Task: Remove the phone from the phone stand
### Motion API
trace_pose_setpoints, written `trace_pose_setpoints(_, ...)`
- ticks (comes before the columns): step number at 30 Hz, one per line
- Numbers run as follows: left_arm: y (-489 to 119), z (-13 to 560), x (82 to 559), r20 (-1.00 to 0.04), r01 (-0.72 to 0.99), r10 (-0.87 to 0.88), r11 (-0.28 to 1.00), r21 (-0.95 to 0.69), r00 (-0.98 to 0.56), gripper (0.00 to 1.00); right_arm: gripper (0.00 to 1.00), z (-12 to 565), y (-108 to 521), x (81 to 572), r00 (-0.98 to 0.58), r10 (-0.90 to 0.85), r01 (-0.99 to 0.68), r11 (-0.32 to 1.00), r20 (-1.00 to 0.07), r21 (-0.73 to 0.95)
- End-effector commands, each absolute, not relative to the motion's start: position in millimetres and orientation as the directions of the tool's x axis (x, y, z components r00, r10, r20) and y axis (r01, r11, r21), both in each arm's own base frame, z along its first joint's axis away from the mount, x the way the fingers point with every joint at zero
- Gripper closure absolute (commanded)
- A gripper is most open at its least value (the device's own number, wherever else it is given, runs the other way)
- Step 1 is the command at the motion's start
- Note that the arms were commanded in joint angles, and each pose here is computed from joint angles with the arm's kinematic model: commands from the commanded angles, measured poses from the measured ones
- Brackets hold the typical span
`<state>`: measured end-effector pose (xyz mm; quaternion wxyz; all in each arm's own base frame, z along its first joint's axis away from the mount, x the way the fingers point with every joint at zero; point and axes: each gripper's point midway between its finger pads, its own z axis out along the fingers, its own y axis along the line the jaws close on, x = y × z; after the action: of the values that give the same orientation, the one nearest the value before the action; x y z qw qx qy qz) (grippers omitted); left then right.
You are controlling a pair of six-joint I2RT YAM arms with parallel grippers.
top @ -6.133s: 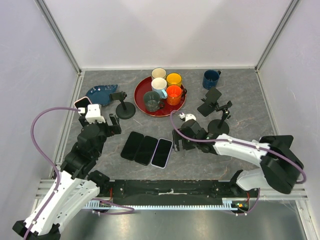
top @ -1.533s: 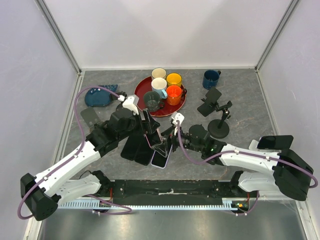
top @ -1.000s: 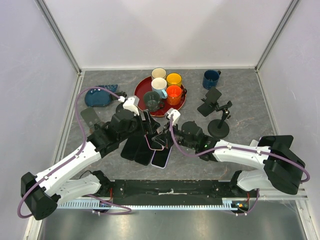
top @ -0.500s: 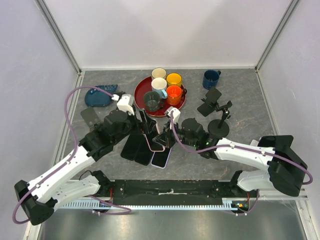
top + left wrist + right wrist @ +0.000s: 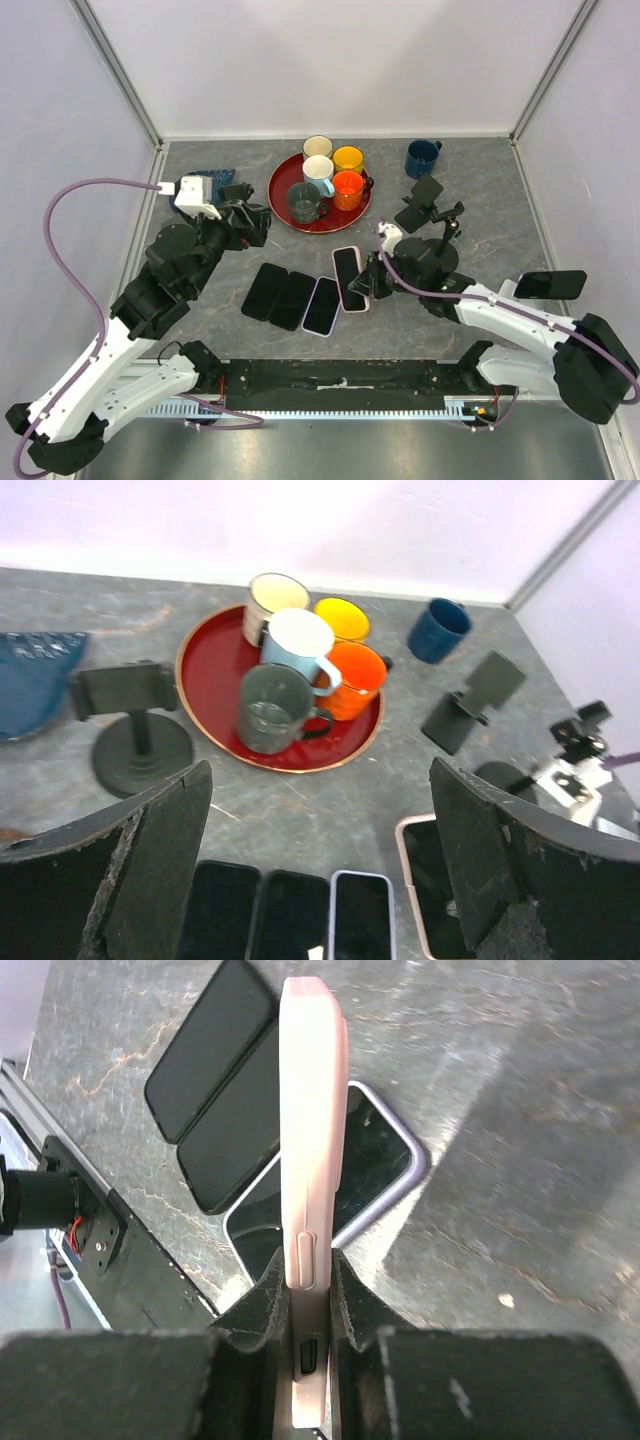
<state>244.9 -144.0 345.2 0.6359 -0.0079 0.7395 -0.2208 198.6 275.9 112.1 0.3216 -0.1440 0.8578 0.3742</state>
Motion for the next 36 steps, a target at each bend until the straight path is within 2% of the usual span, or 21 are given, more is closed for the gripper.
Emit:
trace_pose_setpoints(1, -107, 348, 256, -0.976, 0.149, -0.196, 0.967, -0.209, -0.095, 0.04, 1.0, 118, 258, 195, -0.809, 0.123, -0.369, 0.656, -0.575, 0.659)
trace_pose_setpoints(5, -84, 331, 263, -0.985, 0.055, -0.159, 0.985, -0.163, -0.074, 0.04, 1.0, 101, 242, 186, -0.856, 0.192, -0.252, 0.655, -0.48, 0.712)
trace_pose_setpoints(12, -41, 328, 257, -0.978, -0.08, -0.207, 0.975, -0.209, 0.037, 0.01, 1.0, 71, 238, 171, -0.91, 0.246, -0.114, 0.622, -0.332, 0.775)
trace_pose_setpoints(18, -29, 324, 253, -0.97, -0.112, -0.233, 0.964, -0.239, 0.071, 0.01, 1.0, 54, 246, 168, -0.927, 0.288, -0.041, 0.559, -0.24, 0.828)
trace_pose_setpoints(23, -24, 323, 252, -0.965, -0.122, -0.248, 0.959, -0.257, 0.081, 0.02, 1.0, 46, 256, 163, -0.937, 0.33, 0.061, 0.475, -0.113, 0.878)
trace_pose_setpoints(29, -20, 323, 248, -0.951, -0.113, -0.291, 0.947, -0.302, 0.104, 0.02, 1.0, 44, 264, 170, -0.932, 0.345, 0.076, 0.477, -0.106, 0.876)
trace_pose_setpoints(36, -20, 321, 248, -0.947, -0.105, -0.305, 0.943, -0.315, 0.099, 0.02, 0.94, 45, 292, 173, -0.943, 0.304, 0.036, 0.493, -0.133, 0.869)
